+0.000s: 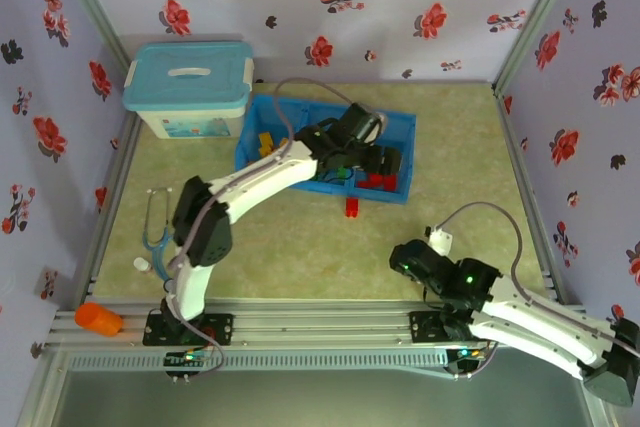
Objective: Sort the legos into containers by color
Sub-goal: Place the lego in the container, then pick up the lego from the center of the table.
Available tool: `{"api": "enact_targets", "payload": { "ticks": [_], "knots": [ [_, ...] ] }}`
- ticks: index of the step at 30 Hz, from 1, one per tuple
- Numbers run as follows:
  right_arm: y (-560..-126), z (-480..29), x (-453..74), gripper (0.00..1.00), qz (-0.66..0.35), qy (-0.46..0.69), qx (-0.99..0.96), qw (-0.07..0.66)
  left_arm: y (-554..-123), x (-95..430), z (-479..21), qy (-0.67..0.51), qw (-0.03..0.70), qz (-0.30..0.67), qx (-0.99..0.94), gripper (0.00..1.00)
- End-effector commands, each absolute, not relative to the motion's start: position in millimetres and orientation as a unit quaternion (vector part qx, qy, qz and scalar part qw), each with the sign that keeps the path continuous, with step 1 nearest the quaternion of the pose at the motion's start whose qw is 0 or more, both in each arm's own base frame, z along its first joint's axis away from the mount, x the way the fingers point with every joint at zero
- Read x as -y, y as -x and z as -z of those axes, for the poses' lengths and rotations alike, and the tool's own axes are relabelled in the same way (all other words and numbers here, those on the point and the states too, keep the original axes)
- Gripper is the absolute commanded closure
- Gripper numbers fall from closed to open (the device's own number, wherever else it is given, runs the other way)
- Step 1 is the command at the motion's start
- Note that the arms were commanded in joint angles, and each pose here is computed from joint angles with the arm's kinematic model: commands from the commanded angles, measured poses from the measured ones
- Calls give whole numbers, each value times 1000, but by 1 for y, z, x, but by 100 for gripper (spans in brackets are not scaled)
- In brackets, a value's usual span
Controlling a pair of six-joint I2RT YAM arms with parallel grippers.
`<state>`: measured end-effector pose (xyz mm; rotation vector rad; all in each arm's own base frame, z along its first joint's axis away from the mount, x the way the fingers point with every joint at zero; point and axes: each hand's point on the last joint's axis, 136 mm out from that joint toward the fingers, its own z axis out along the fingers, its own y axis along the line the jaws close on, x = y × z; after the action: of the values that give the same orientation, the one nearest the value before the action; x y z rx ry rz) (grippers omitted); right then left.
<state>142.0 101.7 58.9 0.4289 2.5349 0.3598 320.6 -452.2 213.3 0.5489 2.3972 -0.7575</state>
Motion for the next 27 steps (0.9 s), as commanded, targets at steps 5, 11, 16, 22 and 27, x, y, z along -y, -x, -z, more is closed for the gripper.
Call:
{"api": "enact_targets", "payload": {
  "ticks": [5, 11, 16, 22, 27],
  "knots": [
    [-158, -83, -132, 25, -147, -114, -942, 281, -288, 404, -238, -186, 335, 308, -871, 18],
    [-174, -98, -156, 21, -126, -69, -948, 284, -263, 347, -201, -155, 337, 267, -890, 19],
    [-194, -103, -179, 21, -100, -40, -957, 269, -241, 299, -160, -121, 323, 235, -909, 21],
    [-219, -97, -209, 23, -91, -11, -969, 231, -211, 242, -122, -72, 312, 212, -923, 22],
    [-243, -85, -221, 32, -78, -13, -974, 213, -189, 205, -100, -37, 305, 204, -929, 23]
  ]
}}
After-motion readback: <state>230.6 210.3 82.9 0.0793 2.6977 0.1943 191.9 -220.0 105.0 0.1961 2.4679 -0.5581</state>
